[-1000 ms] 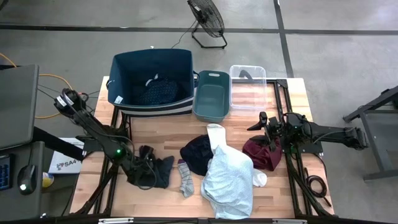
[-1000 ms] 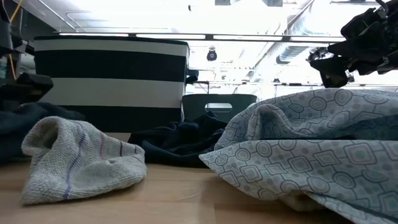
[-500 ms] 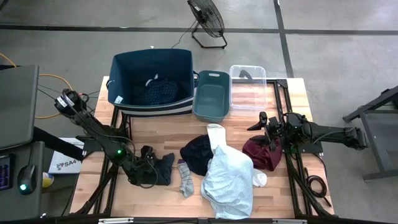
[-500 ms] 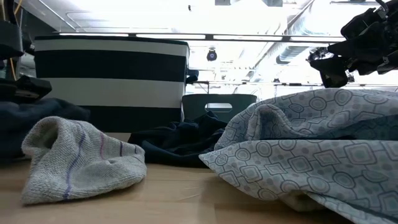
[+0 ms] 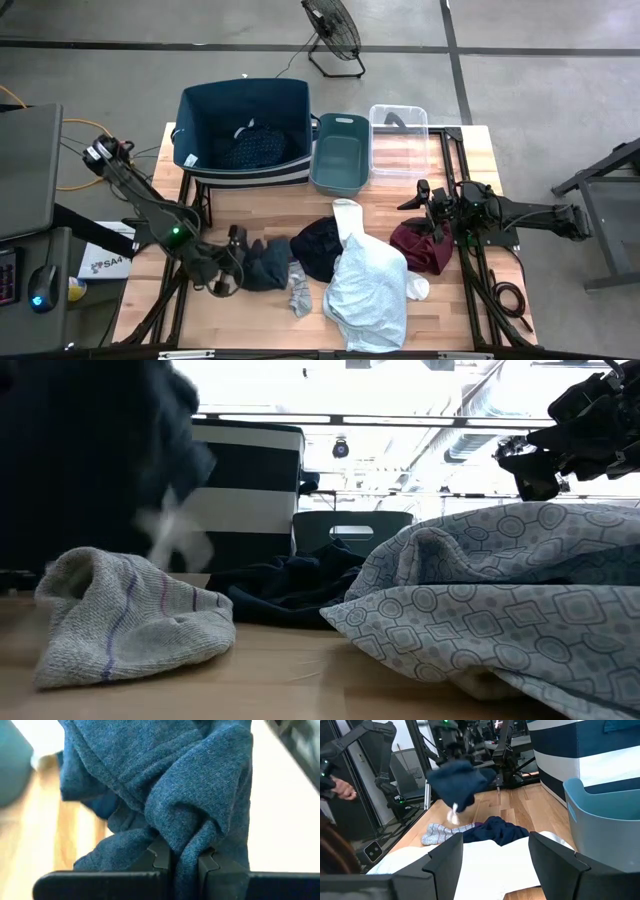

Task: Pick & Place Cloths
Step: Put the black underwear into the transparent bin

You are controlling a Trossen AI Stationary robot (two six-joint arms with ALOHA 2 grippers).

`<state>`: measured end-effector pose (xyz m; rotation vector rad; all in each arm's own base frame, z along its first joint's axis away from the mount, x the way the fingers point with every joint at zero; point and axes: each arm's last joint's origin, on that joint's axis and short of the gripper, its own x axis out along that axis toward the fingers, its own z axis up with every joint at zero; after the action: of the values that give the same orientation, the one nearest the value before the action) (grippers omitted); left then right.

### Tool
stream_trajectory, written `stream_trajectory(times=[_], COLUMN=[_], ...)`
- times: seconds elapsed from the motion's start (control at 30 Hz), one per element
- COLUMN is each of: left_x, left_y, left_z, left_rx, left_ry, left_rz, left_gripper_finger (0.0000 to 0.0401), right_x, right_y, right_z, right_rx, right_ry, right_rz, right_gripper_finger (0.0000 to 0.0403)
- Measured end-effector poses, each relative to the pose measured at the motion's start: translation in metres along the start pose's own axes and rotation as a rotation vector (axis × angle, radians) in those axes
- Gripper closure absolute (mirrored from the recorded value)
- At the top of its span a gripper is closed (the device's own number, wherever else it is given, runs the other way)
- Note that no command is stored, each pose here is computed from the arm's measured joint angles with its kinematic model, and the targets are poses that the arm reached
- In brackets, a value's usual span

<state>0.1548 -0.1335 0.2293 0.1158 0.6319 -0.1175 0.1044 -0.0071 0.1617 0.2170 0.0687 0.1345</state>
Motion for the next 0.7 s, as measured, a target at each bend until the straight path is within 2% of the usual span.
stream_trajectory(times=[0.07,0.2,0.4,0.53,0.7], left_x=[-0.008,-0.019,-0.027,-0.027,-0.023], left_y=[0.003,0.015,0.043,0.064,0.084], left_z=[0.014,0.046,0.089,0.103,0.113], left_rx=[-0.041,-0.203,-0.364,-0.412,-0.453], left_ry=[-0.058,-0.172,-0.351,-0.439,-0.515], left_rz=[0.007,0.022,0.094,0.152,0.146], left_gripper_finger=[0.0380,0.0381,0.0381,0.0381,0.0381], right_x=[0.000,0.000,0.000,0.000,-0.001], right_y=[0.000,0.000,0.000,-0.002,-0.005], right_z=[0.000,0.000,0.001,0.002,0.003], right_rx=[0.000,0.000,0.003,-0.057,-0.056], right_ry=[0.000,0.000,-0.008,-0.032,-0.050], right_rz=[0.000,0.000,-0.010,-0.088,-0.180], right_gripper_finger=[0.0186,0.0186,0.0186,0.0186,0.0186])
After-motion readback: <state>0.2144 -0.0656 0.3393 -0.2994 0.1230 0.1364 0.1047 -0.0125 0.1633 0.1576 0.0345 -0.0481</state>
